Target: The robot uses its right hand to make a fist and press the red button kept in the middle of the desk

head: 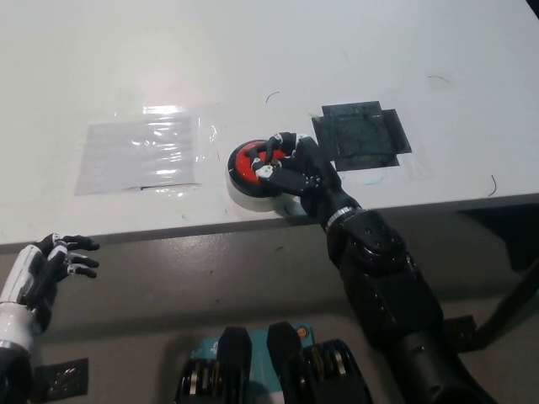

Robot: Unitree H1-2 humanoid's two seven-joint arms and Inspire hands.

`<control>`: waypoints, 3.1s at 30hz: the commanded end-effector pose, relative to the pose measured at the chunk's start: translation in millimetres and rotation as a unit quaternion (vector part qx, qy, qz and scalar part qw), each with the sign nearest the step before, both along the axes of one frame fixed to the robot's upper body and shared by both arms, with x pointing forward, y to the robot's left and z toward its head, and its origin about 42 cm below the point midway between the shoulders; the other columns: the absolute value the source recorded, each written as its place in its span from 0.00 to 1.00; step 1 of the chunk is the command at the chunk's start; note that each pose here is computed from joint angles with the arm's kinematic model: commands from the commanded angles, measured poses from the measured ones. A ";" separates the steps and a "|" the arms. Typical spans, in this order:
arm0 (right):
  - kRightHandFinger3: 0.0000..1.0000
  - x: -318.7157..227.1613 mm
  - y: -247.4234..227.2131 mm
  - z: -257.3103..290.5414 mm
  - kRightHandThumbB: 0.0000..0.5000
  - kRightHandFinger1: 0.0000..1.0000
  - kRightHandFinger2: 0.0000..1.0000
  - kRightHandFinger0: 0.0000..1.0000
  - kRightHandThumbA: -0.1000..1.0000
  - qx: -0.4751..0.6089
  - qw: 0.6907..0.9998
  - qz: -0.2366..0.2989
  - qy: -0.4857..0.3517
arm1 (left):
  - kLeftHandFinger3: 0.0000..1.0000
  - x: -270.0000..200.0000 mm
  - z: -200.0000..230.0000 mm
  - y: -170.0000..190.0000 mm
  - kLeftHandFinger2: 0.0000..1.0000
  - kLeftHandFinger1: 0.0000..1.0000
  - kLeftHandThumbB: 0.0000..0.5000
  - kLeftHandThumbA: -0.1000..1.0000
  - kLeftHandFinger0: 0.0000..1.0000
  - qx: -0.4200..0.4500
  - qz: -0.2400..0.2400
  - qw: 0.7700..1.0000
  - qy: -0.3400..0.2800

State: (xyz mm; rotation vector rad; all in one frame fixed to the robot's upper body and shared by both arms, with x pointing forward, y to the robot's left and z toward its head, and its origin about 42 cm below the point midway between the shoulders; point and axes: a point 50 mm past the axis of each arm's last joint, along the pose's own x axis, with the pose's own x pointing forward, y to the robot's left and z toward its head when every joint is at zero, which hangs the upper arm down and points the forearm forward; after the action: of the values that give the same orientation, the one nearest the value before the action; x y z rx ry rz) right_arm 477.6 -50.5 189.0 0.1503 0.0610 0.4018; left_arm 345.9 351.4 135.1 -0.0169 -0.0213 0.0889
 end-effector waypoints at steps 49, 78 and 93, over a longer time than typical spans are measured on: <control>0.51 -43.0 -252.4 196.2 0.14 0.28 0.47 0.00 0.57 0.098 0.956 -0.183 -0.207 | 0.57 -29.4 -5.6 18.1 0.50 0.42 0.08 0.68 0.42 0.005 0.022 1.000 0.018; 0.45 -149.6 -351.3 27.2 0.13 0.10 0.39 0.00 0.56 0.061 0.927 -0.368 -0.044 | 0.61 -20.5 2.3 18.5 0.47 0.36 0.10 0.72 0.33 0.025 0.018 0.999 0.013; 0.49 -142.9 -359.4 33.0 0.17 0.15 0.46 0.00 0.57 0.020 0.924 -0.381 -0.039 | 0.55 -11.3 6.2 13.0 0.41 0.33 0.16 0.68 0.32 0.001 0.013 1.000 -0.012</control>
State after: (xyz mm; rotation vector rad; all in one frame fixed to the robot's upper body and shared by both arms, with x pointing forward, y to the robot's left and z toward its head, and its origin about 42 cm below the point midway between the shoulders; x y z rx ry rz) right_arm 326.6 -403.9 197.1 0.2344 -0.0046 -0.3631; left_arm 325.1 360.7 124.4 -0.0177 0.0320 0.1203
